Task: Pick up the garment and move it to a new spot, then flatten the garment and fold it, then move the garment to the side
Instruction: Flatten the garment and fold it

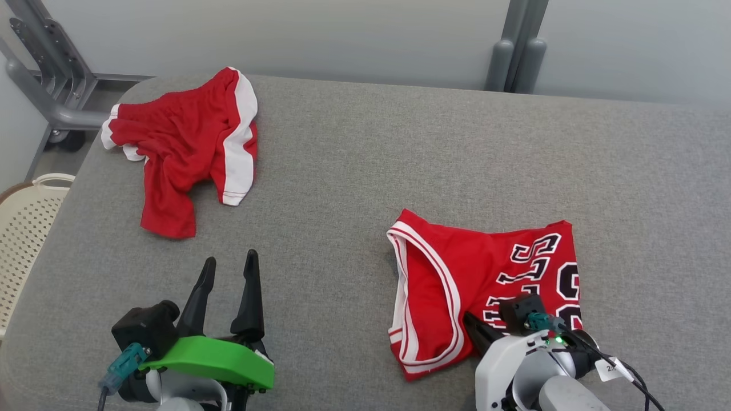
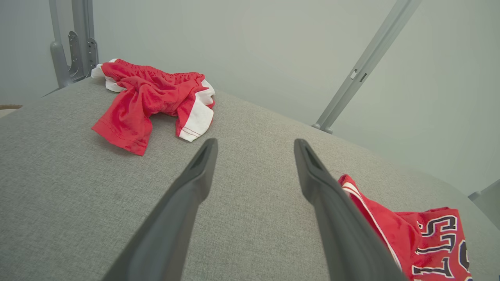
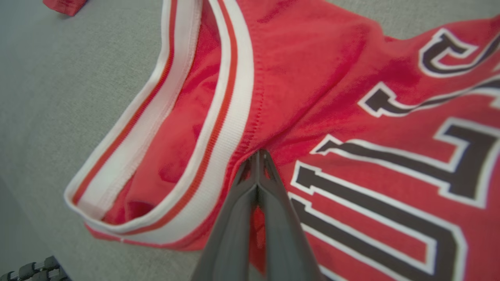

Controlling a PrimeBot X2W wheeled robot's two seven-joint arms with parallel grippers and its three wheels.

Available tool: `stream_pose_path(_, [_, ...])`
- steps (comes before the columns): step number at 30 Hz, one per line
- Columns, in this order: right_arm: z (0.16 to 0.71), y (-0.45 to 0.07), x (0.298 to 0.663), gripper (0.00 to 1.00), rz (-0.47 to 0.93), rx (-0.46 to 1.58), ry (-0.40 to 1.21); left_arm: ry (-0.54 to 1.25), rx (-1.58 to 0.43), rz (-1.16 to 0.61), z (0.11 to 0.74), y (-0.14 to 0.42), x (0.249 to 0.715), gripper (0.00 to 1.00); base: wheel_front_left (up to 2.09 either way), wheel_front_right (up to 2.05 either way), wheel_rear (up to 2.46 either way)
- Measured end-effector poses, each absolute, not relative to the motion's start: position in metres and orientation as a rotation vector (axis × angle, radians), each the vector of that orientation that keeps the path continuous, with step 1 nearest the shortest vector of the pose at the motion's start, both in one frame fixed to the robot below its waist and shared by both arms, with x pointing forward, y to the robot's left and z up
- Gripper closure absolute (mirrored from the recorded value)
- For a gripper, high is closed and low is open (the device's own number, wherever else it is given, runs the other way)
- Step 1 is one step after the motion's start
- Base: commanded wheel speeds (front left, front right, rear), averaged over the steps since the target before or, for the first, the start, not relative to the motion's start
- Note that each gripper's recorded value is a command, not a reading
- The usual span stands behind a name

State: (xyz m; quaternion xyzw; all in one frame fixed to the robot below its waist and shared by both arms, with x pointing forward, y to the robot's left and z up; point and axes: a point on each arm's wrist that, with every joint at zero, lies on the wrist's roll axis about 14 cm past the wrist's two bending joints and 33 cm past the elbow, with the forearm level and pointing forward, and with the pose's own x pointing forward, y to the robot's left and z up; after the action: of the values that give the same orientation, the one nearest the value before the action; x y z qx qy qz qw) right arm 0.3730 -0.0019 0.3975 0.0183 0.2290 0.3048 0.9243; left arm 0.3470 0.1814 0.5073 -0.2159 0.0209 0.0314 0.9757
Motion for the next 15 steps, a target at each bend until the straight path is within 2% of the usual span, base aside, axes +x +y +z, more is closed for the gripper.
stream_pose_path(7, [0.403,0.002,0.374,1.0,0.648,0.017,0.421,0.034,-0.432,0.068,0.51,0.183,0.344,0.0,0.0,0.0,0.0])
stream_pose_path(15, [0.417,-0.048,0.401,1.0,0.507,0.003,0.361,0.034,-0.435,0.041,0.512,0.175,0.345,0.0,0.0,0.0,0.0])
